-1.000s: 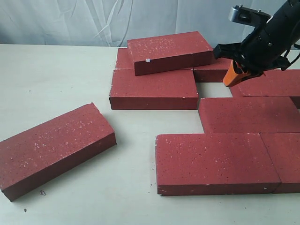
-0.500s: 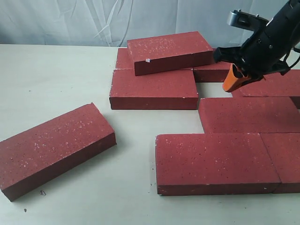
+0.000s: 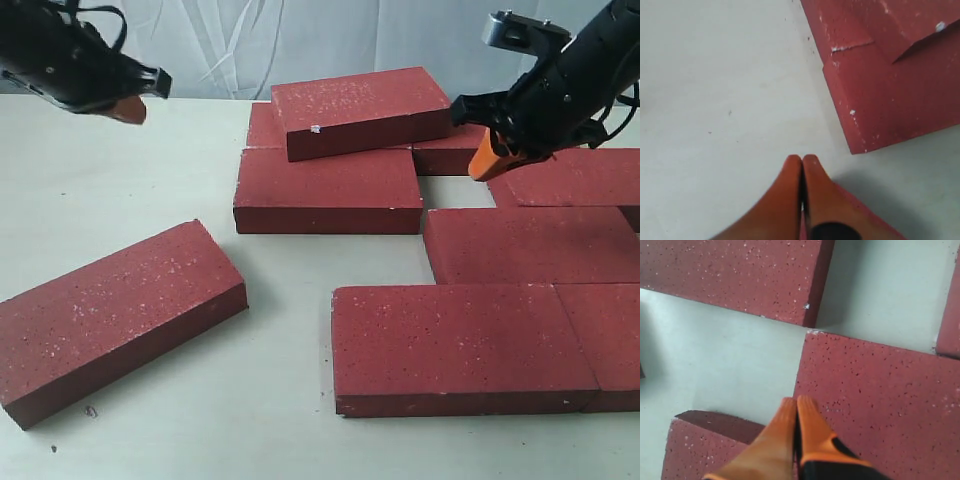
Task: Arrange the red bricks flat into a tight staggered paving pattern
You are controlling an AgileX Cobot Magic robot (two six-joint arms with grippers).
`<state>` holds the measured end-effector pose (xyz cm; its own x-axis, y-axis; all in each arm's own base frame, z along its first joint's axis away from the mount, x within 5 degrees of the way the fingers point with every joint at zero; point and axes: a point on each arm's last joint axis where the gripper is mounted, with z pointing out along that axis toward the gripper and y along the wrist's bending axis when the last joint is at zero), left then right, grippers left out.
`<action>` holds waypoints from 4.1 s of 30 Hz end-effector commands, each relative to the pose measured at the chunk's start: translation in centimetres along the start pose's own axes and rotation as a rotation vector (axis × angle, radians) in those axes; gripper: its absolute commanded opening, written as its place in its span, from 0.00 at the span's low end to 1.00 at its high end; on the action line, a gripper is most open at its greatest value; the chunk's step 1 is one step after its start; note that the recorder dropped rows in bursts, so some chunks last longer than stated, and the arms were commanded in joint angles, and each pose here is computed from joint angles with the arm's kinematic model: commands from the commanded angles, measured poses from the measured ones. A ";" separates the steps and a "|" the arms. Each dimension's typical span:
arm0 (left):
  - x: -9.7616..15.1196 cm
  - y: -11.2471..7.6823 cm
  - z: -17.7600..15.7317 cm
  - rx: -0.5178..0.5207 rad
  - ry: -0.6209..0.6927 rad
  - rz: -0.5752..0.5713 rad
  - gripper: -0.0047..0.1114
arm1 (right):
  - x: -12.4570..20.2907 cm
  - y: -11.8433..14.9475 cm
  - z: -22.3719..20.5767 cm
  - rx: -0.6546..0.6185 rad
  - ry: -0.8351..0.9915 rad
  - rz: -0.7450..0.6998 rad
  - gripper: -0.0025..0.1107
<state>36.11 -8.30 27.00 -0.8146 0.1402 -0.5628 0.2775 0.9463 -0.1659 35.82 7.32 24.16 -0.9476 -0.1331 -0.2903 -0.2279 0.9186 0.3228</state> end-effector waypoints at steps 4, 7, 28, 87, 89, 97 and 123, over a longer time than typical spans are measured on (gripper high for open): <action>0.9 1.1 6.5 -0.005 0.217 -0.084 0.04 | -0.1 0.8 2.6 -0.020 0.036 -0.016 0.02; 1.3 1.5 8.5 -0.010 0.257 -0.126 0.04 | -0.3 1.3 3.5 -0.016 0.024 -0.031 0.02; 0.7 -2.1 15.9 0.069 0.231 -0.173 0.04 | -1.2 1.8 3.8 0.003 -0.073 -0.044 0.02; 2.1 -10.5 21.4 0.385 0.174 -0.279 0.04 | -3.4 1.0 3.3 0.092 -0.319 -0.037 0.02; 2.5 -11.0 21.9 0.394 0.190 -0.280 0.04 | -3.5 1.0 3.3 0.095 -0.331 -0.037 0.02; 2.7 -11.6 22.1 0.414 0.192 -0.305 0.04 | -3.8 0.9 3.1 0.103 -0.365 -0.038 0.02; -2.5 -7.0 10.0 0.247 0.195 -0.074 0.04 | -2.1 1.4 3.6 0.045 -0.172 -0.026 0.02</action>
<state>41.83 -18.72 19.06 -0.9327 0.1205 -0.3398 0.2718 0.8543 -0.4430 38.64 10.19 22.12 -0.8701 -0.0798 -0.4864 -0.2329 0.9362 0.2631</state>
